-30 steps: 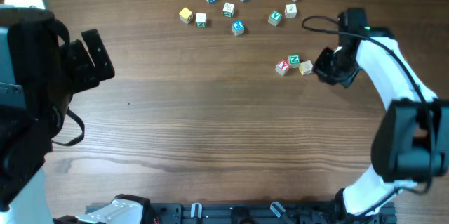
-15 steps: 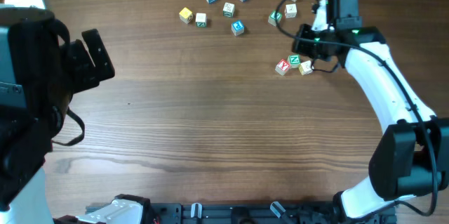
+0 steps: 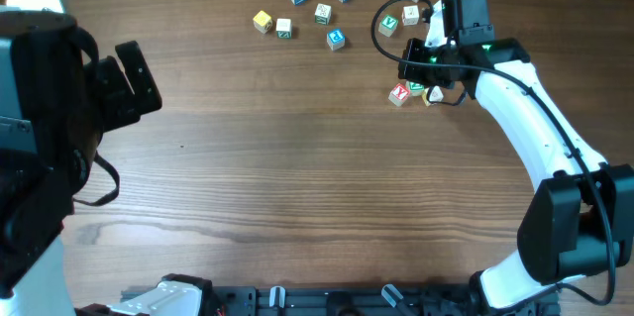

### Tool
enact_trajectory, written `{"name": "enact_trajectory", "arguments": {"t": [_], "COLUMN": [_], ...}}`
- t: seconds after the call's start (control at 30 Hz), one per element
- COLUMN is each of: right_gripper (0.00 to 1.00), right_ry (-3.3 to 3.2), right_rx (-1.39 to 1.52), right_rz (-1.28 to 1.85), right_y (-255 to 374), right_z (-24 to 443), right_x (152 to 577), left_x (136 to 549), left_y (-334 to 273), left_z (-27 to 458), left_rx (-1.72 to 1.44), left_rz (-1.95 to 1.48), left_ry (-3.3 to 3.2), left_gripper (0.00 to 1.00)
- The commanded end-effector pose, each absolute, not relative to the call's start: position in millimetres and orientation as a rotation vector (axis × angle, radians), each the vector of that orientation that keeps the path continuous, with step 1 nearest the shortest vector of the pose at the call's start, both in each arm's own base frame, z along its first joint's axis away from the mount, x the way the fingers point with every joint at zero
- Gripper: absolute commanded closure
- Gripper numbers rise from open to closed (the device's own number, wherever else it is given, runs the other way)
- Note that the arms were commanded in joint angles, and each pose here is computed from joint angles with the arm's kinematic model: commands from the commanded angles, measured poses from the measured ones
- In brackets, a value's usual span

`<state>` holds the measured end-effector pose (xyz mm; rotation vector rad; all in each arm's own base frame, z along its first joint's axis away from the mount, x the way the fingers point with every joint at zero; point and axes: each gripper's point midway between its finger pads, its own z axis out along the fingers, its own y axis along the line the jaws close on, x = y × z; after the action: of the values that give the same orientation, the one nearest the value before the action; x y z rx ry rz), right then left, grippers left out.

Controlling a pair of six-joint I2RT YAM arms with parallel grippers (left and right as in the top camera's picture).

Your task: Form a circle

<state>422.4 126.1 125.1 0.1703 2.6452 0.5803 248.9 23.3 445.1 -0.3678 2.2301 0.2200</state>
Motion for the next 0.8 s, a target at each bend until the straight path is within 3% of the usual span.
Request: {"name": "enact_trajectory", "arguments": {"t": [0.0, 0.33, 0.67, 0.77], "right_gripper": [0.95, 0.95, 0.96, 0.96], "right_ry": [2.616, 2.582, 2.575, 2.573], "right_rx": [0.118, -0.045, 0.089, 0.013], "right_rz": [0.562, 0.503, 0.246, 0.226], "right_y": [132.3, 183.5, 161.3, 161.6], "right_z": [125.5, 76.2, 58.0, 58.0], "right_x": [429.2, 456.0, 466.1, 466.1], "left_x": [248.6, 248.6, 248.6, 248.6], "left_y": [27.0, 27.0, 27.0, 27.0], "left_z": [445.8, 445.8, 445.8, 445.8], "left_rx": [-0.378, -0.378, -0.378, -0.378], "left_rz": [0.241, 0.241, 0.241, 0.241], "left_ry": [2.225, 2.225, 2.225, 2.225], "left_gripper": [0.0, 0.0, 0.0, 0.0]}}
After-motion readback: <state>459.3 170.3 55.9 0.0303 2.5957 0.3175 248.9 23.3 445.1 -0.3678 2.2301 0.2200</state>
